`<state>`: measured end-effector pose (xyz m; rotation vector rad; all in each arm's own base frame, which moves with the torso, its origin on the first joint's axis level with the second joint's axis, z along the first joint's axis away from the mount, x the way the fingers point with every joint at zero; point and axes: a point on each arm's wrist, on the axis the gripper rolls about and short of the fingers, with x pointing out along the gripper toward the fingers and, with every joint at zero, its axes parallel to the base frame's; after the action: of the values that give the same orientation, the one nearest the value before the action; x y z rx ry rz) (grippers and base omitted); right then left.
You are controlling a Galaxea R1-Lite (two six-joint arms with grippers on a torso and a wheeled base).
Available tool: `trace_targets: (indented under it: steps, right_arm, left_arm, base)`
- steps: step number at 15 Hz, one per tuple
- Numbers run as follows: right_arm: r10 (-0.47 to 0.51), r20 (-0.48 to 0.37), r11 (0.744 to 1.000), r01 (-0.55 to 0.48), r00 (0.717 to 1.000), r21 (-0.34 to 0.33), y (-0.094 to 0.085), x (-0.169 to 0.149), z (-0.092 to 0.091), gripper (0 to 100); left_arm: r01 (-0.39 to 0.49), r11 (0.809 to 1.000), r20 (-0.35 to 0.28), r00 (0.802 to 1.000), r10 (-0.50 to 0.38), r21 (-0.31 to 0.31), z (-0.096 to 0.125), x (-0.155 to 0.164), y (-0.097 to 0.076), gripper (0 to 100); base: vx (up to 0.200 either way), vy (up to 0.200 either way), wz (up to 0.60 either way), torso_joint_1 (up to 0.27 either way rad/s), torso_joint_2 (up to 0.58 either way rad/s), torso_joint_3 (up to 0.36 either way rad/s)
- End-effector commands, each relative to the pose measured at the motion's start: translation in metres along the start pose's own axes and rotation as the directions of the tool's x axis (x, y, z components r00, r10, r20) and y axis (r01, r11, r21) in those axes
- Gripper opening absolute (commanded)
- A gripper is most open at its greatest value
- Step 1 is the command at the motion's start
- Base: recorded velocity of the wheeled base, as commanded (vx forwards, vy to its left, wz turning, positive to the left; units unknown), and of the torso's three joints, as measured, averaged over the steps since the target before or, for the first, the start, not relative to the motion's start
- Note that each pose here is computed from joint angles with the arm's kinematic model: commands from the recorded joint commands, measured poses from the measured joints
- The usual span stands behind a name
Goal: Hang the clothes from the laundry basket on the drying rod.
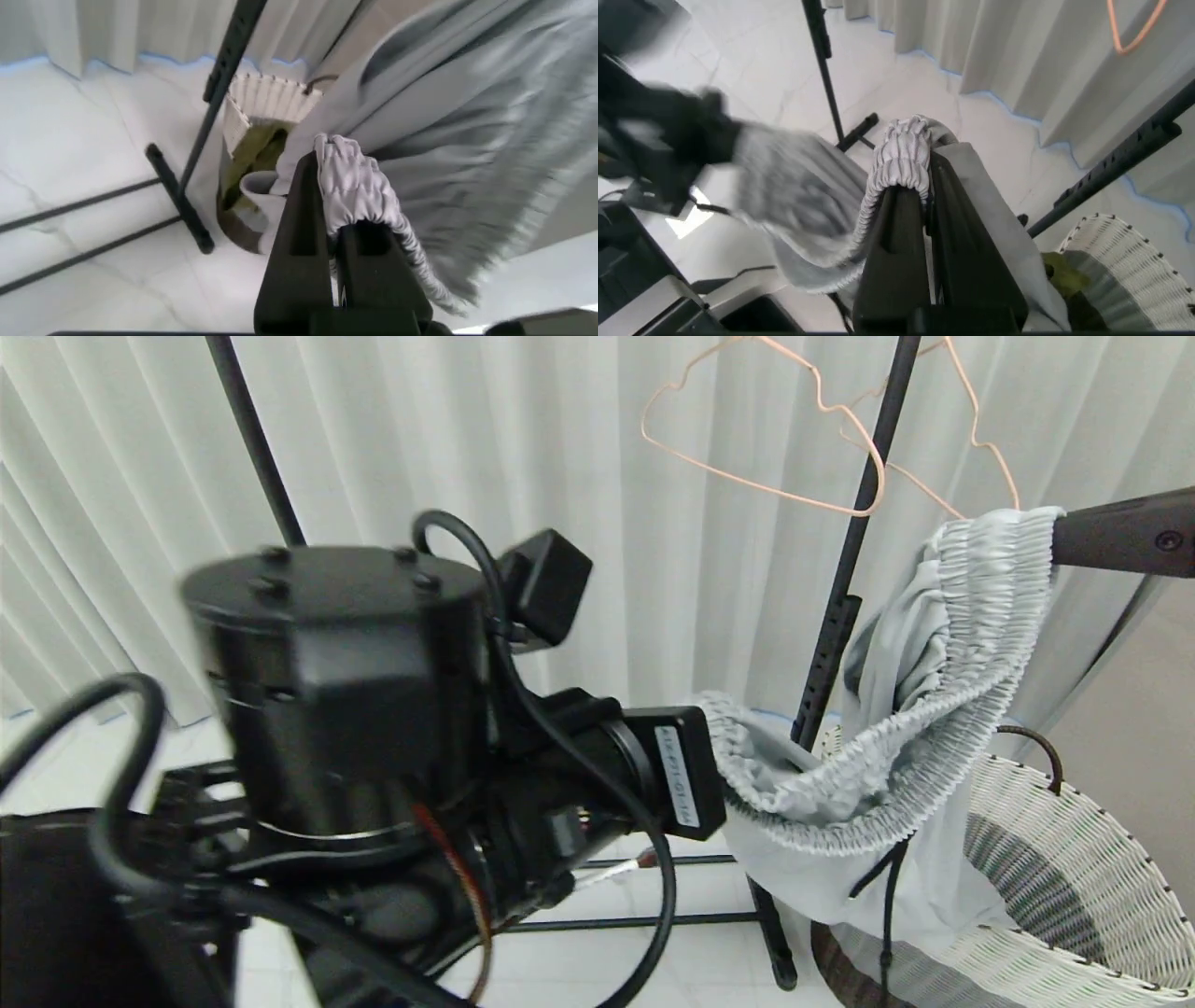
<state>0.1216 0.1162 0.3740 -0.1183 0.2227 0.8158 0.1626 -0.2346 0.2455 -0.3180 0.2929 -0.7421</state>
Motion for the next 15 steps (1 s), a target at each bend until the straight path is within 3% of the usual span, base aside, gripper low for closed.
trace_targets:
  steps: [1,3,4,6,8,10,15]
  right_arm:
    - [0.0,-0.001,1.0,0.0,1.0,-0.005,0.0,0.005,0.0,0]
    - [0.0,0.009,1.0,0.0,1.0,-0.007,-0.001,0.007,0.001,0]
    - [0.0,0.015,1.0,0.0,1.0,-0.007,-0.001,0.01,0.002,0]
    - [0.0,0.007,1.0,0.0,1.0,-0.005,-0.001,0.011,0.0,0]
    - [0.002,-0.002,1.0,-0.002,1.0,-0.007,-0.001,0.013,-0.005,0]
    - [0.007,0.013,1.0,-0.007,1.0,-0.009,0.001,0.014,-0.007,0]
    - [0.011,0.044,1.0,-0.01,0.999,-0.013,0.002,0.014,-0.004,0]
  left_arm:
    - [0.039,0.999,0.124,0.992,-0.038,-0.009,0.049,-0.061,-0.005,0]
    - [0.035,0.999,0.118,0.992,-0.037,0.013,0.054,-0.077,-0.004,0]
    - [0.036,0.998,0.092,0.995,-0.041,0.052,0.058,-0.108,-0.002,0]
    - [0.056,0.996,0.066,0.996,-0.061,0.069,0.062,-0.135,-0.002,0]
    - [0.059,0.995,0.061,0.996,-0.064,0.079,0.07,-0.152,-0.003,0]
    - [0.045,0.99,0.053,0.997,-0.052,0.131,0.076,-0.165,-0.002,0]
    - [0.034,0.987,0.056,0.998,-0.043,0.159,0.087,-0.185,-0.002,0]
  base:
    - [0.0,0.0,0.0,0.0,0.0,0.0]
    - [0.0,0.0,0.0,0.0,0.0,0.0]
    - [0.0,0.0,0.0,0.0,0.0,0.0]
    - [0.0,0.0,0.0,0.0,0.0,0.0]
    - [0.0,0.0,0.0,0.0,0.0,0.0]
    - [0.0,0.0,0.0,0.0,0.0,0.0]
    - [0.0,0.0,0.0,0.0,0.0,0.0]
